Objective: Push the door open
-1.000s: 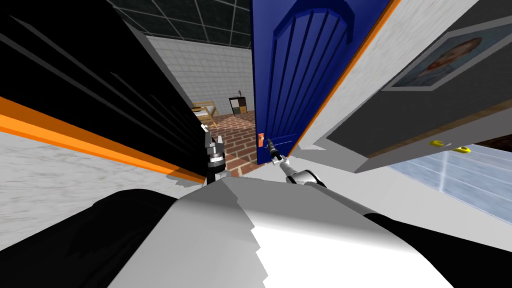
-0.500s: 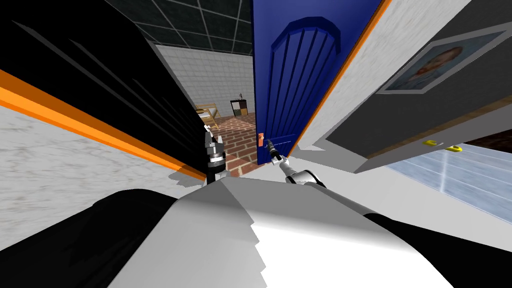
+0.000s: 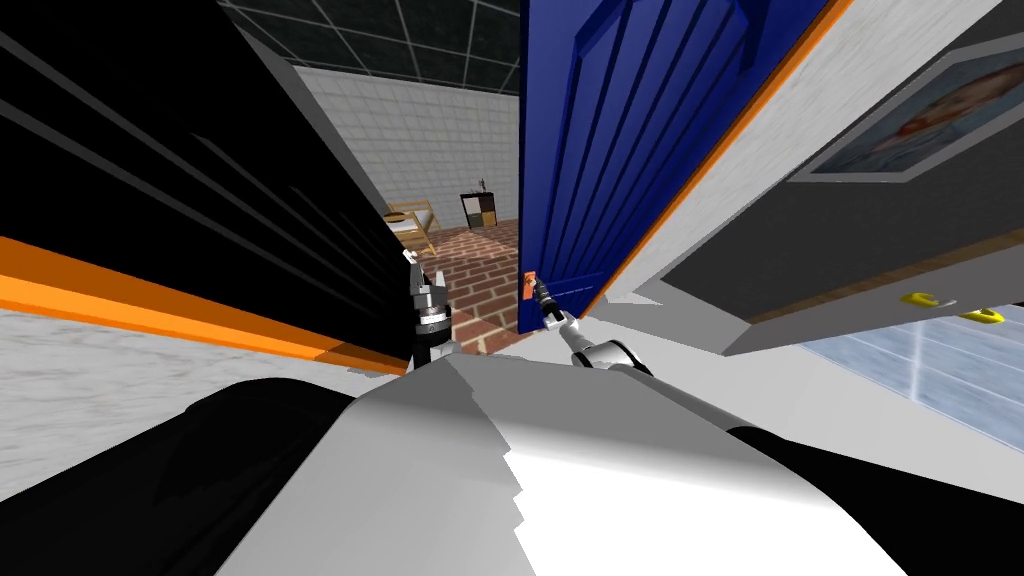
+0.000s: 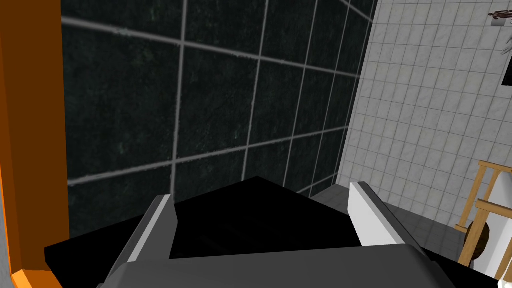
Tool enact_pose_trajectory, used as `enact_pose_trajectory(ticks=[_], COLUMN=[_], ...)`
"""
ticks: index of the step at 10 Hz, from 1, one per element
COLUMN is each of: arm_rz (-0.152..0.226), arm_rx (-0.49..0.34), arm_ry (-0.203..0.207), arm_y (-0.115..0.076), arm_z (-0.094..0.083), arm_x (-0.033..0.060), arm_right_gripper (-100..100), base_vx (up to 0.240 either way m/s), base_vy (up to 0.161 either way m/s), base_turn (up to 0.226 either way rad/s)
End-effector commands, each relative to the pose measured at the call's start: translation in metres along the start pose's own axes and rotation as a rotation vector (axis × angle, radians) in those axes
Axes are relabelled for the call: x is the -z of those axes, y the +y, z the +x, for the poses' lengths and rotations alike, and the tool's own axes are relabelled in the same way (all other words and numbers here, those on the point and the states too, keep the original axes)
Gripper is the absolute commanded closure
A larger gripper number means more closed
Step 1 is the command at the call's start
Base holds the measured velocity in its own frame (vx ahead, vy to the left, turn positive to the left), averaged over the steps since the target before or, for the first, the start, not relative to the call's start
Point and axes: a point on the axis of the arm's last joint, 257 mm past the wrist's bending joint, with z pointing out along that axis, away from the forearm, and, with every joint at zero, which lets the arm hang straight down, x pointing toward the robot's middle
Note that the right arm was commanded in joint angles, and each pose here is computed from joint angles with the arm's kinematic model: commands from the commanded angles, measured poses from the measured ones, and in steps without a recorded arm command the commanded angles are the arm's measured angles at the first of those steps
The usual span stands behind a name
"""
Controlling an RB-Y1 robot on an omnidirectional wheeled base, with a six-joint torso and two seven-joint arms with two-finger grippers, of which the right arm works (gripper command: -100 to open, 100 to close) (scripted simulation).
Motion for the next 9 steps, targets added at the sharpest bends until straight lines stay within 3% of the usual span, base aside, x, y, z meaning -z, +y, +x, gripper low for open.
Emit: enact_pose_trajectory(ticks=[1,3,4,9], arm_rz=[-0.002,-0.003,-0.003,-0.003], arm_rx=[-0.005,-0.008,-0.008,-0.008], arm_ry=[0.000,0.001,0.001,0.001], arm_y=[0.0001,0.0003,0.0003,0.0003], arm_z=[0.0031,0.0049,0.0049,0.0049], arm_x=[-0.0002,-0.0006,-0.0006,-0.0006], arm_right_gripper=[-100,-100,100,100], base_vx=[0.175,0.121,-0.010,-0.014], base_vy=[0.066,0.038,-0.002,-0.005], base_turn=[0.020,0.012,-0.004,0.000])
